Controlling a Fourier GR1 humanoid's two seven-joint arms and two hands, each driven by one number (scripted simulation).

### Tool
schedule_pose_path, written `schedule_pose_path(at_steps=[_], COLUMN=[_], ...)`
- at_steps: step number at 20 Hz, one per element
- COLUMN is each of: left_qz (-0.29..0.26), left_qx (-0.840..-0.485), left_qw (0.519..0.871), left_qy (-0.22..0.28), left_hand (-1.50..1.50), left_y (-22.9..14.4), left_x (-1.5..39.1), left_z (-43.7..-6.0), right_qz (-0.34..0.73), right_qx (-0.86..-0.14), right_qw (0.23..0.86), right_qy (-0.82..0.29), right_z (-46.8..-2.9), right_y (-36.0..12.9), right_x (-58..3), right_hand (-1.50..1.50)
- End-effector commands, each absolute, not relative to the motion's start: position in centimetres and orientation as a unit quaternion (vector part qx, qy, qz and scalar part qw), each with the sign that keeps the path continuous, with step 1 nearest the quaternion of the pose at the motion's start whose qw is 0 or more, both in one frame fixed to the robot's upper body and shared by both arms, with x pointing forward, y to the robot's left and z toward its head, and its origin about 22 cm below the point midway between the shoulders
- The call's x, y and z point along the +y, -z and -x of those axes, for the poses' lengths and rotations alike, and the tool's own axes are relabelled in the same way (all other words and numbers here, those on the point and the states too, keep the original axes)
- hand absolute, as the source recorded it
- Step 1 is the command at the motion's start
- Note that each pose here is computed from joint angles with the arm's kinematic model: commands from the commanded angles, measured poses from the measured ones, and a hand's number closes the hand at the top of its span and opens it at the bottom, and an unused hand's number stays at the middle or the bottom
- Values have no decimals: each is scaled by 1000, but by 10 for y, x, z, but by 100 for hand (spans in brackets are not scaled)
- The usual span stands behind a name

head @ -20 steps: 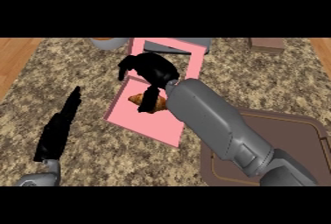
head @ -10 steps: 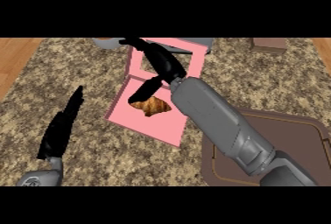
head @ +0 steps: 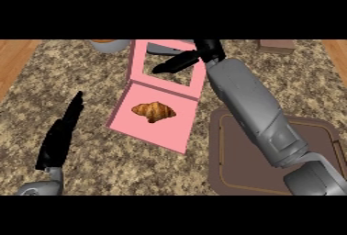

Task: Pick the croissant from the tray and place it in the cardboard box

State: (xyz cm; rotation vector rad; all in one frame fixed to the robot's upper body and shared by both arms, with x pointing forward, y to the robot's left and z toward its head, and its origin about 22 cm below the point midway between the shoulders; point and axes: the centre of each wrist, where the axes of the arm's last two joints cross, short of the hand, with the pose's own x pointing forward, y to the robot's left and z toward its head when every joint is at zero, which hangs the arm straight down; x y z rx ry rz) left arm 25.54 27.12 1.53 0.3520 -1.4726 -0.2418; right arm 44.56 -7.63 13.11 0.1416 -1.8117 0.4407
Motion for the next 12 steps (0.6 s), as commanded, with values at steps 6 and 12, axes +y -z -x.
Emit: schedule_pose_path(at_steps=[6,12], left_qz=[-160,-157], left_qx=[-669,-672], left_qw=[718,715], left_qy=[102,114], left_hand=[0,0], left_y=[-19,-19], left_x=[276,279], left_z=[-256,-250], right_qz=[-41,-33], right_qx=[-790,-792], right_qw=[603,597], right_qy=[-101,-125], right_z=[-472,-468], right_y=[-143,-155], right_x=[-216,-288], right_hand=[-150,-150])
